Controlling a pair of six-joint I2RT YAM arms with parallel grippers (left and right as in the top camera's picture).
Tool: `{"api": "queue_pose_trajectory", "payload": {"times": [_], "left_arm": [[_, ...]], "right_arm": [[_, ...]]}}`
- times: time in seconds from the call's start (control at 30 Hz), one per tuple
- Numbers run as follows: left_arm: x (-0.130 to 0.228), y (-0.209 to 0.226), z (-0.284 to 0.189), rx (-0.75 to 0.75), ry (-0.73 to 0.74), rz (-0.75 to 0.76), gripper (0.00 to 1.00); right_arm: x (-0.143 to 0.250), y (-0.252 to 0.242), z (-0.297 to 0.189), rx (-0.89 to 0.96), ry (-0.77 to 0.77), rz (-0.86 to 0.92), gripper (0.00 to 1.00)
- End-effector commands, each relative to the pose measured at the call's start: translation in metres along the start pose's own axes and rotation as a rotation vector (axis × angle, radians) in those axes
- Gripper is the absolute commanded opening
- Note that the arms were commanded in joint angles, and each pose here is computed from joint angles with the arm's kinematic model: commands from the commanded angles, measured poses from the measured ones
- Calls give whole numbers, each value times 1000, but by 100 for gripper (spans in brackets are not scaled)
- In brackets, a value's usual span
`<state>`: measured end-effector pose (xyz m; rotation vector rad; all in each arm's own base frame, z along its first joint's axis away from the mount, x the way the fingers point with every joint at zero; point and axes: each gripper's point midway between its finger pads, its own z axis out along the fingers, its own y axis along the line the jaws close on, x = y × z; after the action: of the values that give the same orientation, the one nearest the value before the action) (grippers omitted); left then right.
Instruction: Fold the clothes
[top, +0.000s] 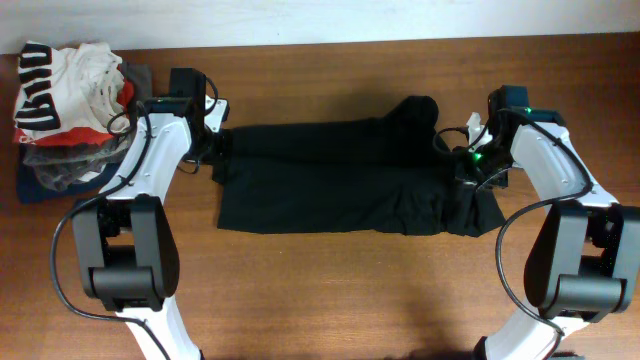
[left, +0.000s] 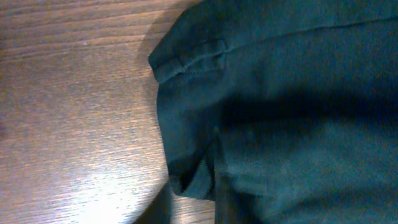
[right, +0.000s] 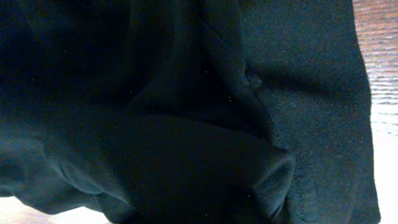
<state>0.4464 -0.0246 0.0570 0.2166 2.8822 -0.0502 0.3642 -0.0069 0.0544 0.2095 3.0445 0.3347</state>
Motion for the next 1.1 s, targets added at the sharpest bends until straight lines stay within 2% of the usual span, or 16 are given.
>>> {"api": "queue_pose_trajectory", "payload": {"times": [0.0,0.07,0.2,0.3,0.4,0.47,0.57,0.8,1.07], "left_arm": [[2,2,4,-6,8,-3,52],[1,2,2,-5,7,-3,63],[-7,2,-12,-6,2,-3,76],[-26,1,-33,1,-44,0,86],[-56,-4,-55,31,-142,8,87],[-78,-10,-68,68,-231,40,87],[-89,-9,-65,67,-267,45,87],[-80,-5,-8,76,-173,31,87],[-61,-4,42,90,-67,27,87]], "right_arm": [[-1,-1,-1,-9,2,4,88],[-2,4,-8,-33,3,5,91],[-13,12,-38,-40,-32,-5,91],[-29,20,-69,-41,-93,-23,90],[-49,27,-97,-41,-175,-52,89],[-64,30,-111,-41,-238,-69,84],[-73,31,-114,-41,-274,-78,81],[-88,32,-117,-35,-334,-132,75],[-93,32,-118,-28,-353,-156,73]]}}
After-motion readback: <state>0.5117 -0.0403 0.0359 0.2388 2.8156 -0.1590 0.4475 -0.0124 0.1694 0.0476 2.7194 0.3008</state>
